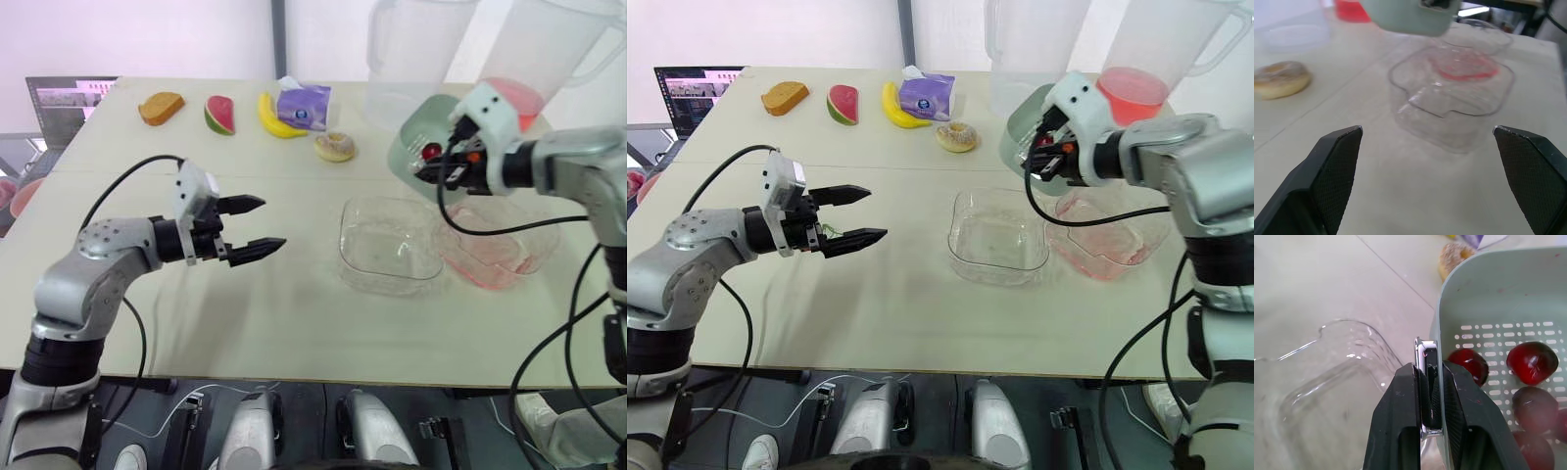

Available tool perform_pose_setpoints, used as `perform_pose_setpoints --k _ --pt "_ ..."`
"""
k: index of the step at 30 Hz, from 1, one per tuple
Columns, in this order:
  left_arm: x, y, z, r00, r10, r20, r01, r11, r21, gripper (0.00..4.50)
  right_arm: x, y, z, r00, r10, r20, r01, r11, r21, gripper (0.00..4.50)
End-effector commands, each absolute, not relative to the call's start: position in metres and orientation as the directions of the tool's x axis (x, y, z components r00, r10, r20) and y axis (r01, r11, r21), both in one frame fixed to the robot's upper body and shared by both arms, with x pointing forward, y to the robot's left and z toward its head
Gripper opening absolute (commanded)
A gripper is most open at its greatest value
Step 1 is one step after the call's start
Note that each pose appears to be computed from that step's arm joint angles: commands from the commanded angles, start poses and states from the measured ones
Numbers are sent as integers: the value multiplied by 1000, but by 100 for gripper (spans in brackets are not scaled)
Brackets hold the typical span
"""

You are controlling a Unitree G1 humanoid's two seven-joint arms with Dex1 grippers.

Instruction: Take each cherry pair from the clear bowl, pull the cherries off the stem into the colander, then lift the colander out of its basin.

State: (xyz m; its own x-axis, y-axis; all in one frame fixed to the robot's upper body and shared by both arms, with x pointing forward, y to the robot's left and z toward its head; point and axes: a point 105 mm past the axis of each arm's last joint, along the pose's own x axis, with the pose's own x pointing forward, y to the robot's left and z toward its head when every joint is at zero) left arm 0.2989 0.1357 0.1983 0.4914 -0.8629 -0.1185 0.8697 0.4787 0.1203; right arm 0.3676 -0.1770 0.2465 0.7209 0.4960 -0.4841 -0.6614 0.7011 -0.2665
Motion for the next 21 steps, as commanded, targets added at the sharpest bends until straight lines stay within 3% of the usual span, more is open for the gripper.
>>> perform_pose_setpoints --k 1,11,21 --pt "290 135 206 520 -850 -84 850 506 145 450 386 -183 258 759 470 -451 -627 715 -310 15" --pt "277 128 201 517 -852 -83 854 507 116 450 431 -181 225 752 436 -495 -602 760 -245 15" --pt "277 130 201 518 -850 -89 853 508 115 450 436 -171 193 711 434 -554 -623 754 -209 15"
